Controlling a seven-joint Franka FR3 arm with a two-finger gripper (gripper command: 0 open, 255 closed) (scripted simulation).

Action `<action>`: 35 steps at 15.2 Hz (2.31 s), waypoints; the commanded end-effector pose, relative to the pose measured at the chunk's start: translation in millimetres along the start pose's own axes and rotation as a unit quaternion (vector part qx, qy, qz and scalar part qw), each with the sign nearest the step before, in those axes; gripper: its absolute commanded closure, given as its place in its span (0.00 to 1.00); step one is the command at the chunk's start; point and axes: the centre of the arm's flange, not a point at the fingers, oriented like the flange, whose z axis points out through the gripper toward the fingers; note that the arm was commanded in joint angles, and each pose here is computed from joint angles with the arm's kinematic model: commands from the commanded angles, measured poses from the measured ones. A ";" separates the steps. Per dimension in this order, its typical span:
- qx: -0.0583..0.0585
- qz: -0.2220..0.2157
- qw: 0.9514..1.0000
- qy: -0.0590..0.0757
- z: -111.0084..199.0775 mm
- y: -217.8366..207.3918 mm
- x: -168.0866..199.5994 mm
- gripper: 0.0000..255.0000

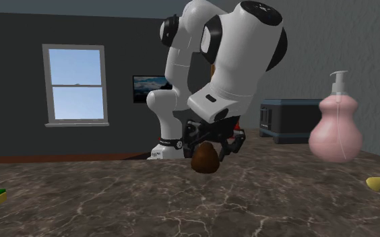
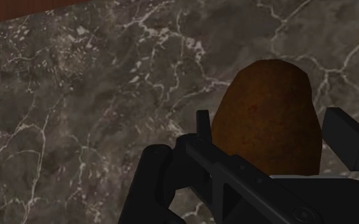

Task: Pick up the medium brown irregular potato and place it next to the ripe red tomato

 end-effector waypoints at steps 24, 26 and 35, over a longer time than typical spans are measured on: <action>0.000 0.000 1.000 0.000 -107.7 27.1 -67.2 1.00; 0.000 0.000 1.000 0.000 -97.3 15.5 -88.4 1.00; 0.000 0.000 1.000 0.000 -50.2 -36.5 -184.2 1.00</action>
